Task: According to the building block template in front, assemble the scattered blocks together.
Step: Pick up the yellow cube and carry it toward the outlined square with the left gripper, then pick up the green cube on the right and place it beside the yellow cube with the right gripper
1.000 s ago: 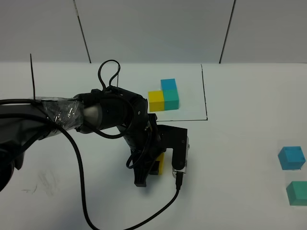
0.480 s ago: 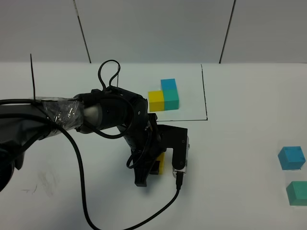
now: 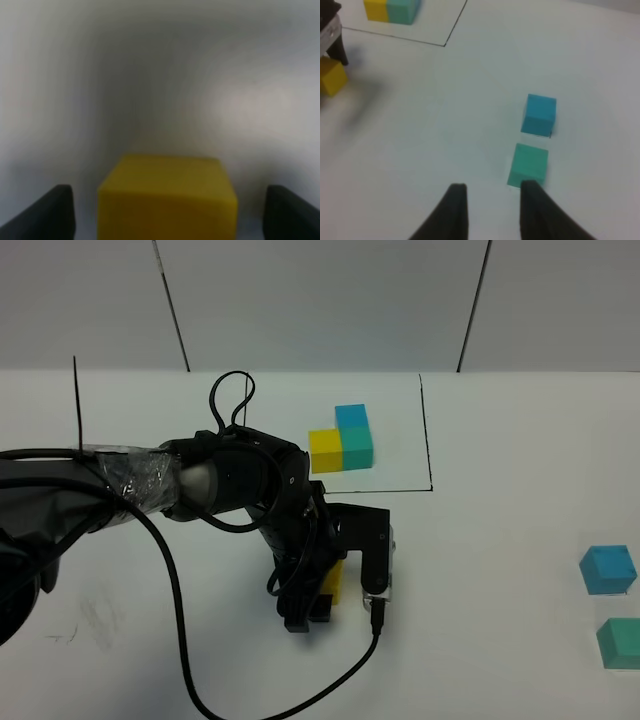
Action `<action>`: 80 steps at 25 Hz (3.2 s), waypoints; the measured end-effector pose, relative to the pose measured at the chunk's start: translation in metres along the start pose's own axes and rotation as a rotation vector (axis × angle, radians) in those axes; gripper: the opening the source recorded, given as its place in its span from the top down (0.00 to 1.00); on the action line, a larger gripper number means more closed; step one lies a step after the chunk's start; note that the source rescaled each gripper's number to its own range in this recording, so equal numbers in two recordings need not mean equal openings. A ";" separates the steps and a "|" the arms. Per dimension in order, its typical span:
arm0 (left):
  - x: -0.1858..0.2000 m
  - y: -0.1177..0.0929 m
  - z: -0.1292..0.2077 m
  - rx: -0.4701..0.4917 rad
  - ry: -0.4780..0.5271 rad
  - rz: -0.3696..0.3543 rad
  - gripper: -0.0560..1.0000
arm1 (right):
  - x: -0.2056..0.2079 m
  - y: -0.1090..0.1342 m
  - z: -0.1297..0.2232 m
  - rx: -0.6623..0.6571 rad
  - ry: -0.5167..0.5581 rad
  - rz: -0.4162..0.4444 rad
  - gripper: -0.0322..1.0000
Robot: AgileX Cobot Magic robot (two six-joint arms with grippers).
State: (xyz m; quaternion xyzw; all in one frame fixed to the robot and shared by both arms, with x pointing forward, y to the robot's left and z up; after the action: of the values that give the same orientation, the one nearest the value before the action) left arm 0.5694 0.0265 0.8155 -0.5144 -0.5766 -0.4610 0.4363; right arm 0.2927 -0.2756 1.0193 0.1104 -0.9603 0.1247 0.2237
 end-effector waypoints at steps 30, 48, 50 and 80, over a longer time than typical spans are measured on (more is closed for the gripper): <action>0.390 -0.005 0.120 0.724 -0.062 -1.022 0.05 | 0.000 0.000 0.000 0.000 0.000 0.000 0.97; 0.506 -0.186 0.231 0.843 -0.583 -1.083 0.10 | 0.000 0.000 0.000 0.000 0.000 0.000 0.97; 0.507 -0.203 0.238 0.850 -0.633 -1.080 0.11 | 0.000 0.000 0.000 0.000 0.000 0.000 0.97; 0.314 -0.261 0.242 1.416 -0.725 -0.955 0.13 | 0.000 0.000 0.000 0.000 0.000 0.000 0.97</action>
State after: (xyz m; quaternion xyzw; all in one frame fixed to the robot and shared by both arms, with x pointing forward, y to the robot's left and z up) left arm 0.2742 0.3114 1.0538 0.0515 -0.9756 0.0569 0.2057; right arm 0.2927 -0.2755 1.0193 0.1105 -0.9603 0.1246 0.2236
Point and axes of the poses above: a point on each arm's last joint axis where the gripper is mounted, x pointing back along that axis away from the gripper, y along the wrist's bending axis when the last joint is at zero, z = x × y, the point moved 7 cm from there along -x, pointing out along that axis toward the gripper, and after that the axes turned 8 degrees about x, right-handed, at the moved point
